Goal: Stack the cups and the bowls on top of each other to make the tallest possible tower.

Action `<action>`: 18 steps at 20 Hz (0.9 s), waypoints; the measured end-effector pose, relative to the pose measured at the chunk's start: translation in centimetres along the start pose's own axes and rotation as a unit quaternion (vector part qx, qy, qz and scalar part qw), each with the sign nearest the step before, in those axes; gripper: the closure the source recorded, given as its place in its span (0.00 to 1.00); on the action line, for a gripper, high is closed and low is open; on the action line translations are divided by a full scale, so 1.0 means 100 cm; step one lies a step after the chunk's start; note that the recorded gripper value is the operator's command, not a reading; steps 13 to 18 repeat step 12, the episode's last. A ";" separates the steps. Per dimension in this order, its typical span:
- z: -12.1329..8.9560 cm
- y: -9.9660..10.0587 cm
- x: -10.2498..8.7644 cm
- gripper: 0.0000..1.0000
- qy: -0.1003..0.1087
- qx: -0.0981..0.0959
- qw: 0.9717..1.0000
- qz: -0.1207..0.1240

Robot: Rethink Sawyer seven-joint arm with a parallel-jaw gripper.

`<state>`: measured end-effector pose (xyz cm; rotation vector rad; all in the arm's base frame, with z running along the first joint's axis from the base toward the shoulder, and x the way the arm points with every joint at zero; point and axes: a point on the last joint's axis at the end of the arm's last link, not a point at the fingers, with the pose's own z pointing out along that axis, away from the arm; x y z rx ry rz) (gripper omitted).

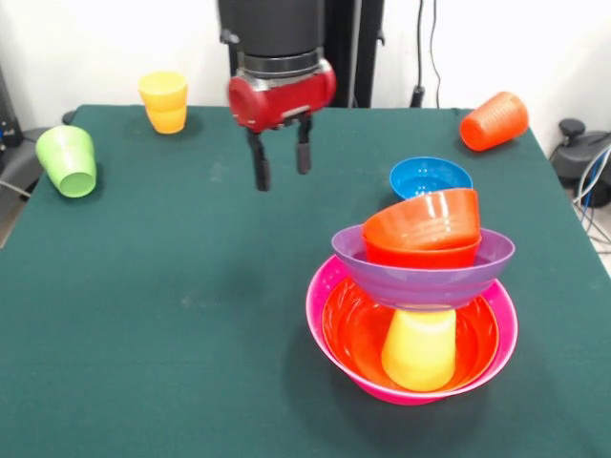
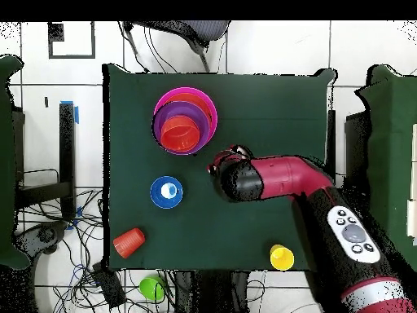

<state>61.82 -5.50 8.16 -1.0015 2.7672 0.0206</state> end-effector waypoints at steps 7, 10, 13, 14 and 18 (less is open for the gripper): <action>0.002 -0.033 0.043 0.00 0.012 -0.022 0.999 0.039; 0.004 -0.037 0.052 0.00 0.017 -0.024 0.999 0.039; 0.004 -0.037 0.054 0.00 0.018 -0.023 0.999 0.034; 0.004 -0.037 0.054 0.00 0.018 -0.023 0.999 0.034; 0.004 -0.037 0.054 0.00 0.018 -0.023 0.999 0.034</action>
